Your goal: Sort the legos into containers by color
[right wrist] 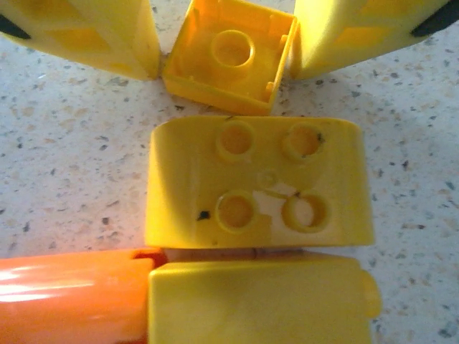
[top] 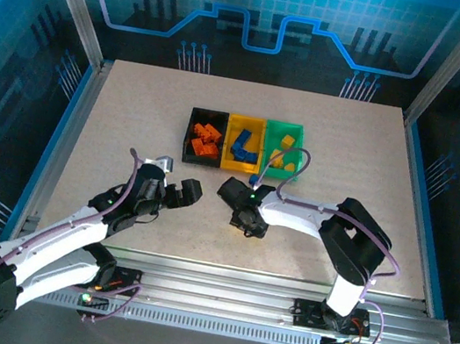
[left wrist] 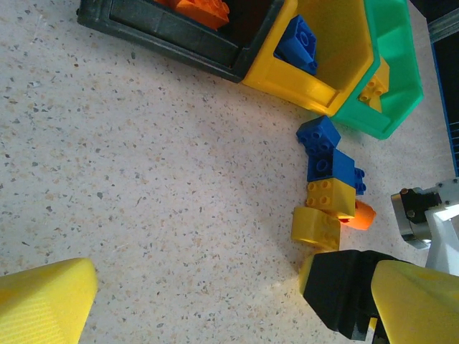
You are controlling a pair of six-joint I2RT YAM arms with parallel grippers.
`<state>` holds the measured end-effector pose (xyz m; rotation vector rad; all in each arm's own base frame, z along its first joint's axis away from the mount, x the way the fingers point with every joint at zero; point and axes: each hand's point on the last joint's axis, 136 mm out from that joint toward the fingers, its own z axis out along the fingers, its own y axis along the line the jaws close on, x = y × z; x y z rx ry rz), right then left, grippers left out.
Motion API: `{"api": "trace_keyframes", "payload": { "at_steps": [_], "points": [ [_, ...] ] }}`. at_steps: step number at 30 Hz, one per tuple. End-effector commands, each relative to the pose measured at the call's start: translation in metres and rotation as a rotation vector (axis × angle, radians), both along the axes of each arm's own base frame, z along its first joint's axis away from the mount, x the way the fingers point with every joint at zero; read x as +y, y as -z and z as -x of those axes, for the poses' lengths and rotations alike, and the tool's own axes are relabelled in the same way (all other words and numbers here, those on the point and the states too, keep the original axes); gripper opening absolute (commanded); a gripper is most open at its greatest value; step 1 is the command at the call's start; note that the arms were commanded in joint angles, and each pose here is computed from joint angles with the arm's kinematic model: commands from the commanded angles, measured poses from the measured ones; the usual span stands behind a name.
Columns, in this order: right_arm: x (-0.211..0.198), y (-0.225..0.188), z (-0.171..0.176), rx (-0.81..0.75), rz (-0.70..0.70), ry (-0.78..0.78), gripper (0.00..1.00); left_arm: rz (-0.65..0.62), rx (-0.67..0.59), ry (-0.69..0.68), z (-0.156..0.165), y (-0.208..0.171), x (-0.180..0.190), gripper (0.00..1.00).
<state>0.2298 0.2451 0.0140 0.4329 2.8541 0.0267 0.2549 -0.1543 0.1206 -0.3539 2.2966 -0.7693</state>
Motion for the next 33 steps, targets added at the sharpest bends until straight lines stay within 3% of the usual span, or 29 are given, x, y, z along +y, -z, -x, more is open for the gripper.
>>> {"api": "trace_keyframes", "payload": {
  "at_steps": [1, 9, 18, 25, 33],
  "points": [
    [-0.005, 0.01, 0.003, 0.022, -0.005, 0.01, 0.46, -0.005, -0.018, 0.0, 0.0, -0.001, 0.001, 0.99],
    [-0.004, -0.008, 0.0, -0.028, -0.05, -0.131, 0.36, 0.0, -0.011, 0.007, 0.001, -0.002, -0.001, 0.99],
    [-0.013, -0.083, -0.009, -0.21, -0.145, -0.338, 0.35, 0.011, 0.022, 0.003, 0.005, 0.008, -0.001, 0.99],
    [-0.053, -0.135, -0.094, -0.323, -0.183, -0.248, 0.37, 0.019, 0.053, 0.005, 0.007, 0.019, -0.003, 0.99],
    [-0.07, -0.115, -0.19, -0.232, -0.1, -0.167, 0.37, 0.031, 0.074, 0.01, 0.011, 0.02, -0.005, 0.99]
  ]
}}
